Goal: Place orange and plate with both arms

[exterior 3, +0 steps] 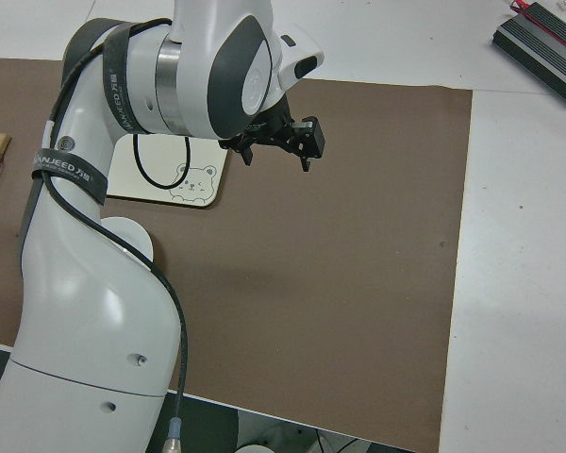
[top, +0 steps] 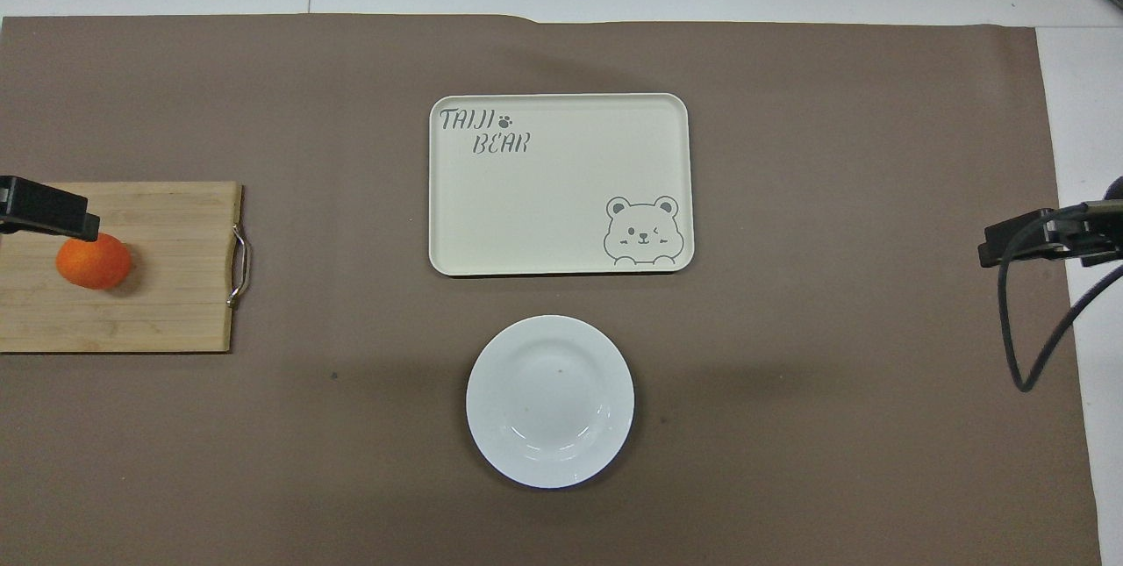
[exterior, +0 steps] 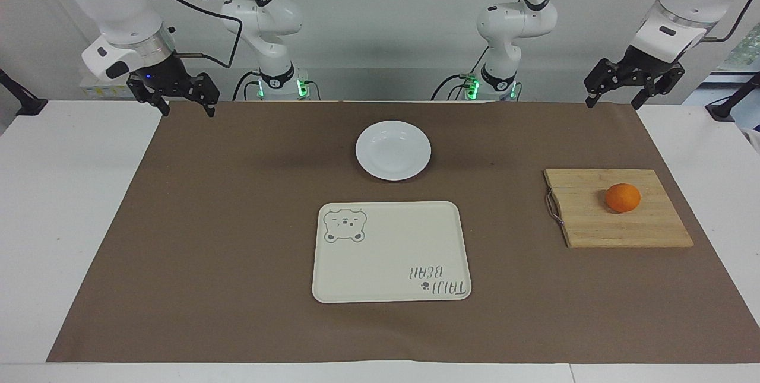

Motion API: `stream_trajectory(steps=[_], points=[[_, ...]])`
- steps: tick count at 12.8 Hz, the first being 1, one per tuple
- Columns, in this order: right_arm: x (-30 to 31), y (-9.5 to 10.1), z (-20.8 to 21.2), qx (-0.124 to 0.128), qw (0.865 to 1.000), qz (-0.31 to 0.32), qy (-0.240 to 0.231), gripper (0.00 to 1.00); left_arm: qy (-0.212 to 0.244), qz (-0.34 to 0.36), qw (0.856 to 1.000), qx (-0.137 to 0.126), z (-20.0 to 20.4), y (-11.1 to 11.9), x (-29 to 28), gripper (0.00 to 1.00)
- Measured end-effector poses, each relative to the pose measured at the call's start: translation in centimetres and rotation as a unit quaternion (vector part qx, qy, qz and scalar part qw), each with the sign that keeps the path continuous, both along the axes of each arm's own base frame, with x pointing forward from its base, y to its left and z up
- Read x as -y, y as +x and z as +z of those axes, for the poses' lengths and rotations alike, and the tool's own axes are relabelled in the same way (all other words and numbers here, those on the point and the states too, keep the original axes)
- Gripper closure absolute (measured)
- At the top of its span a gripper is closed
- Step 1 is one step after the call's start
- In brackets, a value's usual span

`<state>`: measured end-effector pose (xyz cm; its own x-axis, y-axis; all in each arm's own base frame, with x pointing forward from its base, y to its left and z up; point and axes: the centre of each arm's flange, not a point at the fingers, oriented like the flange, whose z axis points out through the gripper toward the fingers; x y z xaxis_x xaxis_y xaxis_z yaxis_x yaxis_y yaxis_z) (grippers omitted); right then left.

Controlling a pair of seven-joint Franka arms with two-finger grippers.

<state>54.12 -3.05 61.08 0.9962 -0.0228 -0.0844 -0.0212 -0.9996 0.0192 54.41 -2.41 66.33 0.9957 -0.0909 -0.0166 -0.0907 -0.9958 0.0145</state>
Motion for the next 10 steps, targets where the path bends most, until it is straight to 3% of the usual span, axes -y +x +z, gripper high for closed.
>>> stream_trajectory(steps=[10], points=[[0.0, 0.0, 0.0, 0.0, 1.0, 0.0, 0.0, 0.0, 0.0, -0.003, 1.0, 0.0, 0.0, 0.02, -0.29, 0.0]])
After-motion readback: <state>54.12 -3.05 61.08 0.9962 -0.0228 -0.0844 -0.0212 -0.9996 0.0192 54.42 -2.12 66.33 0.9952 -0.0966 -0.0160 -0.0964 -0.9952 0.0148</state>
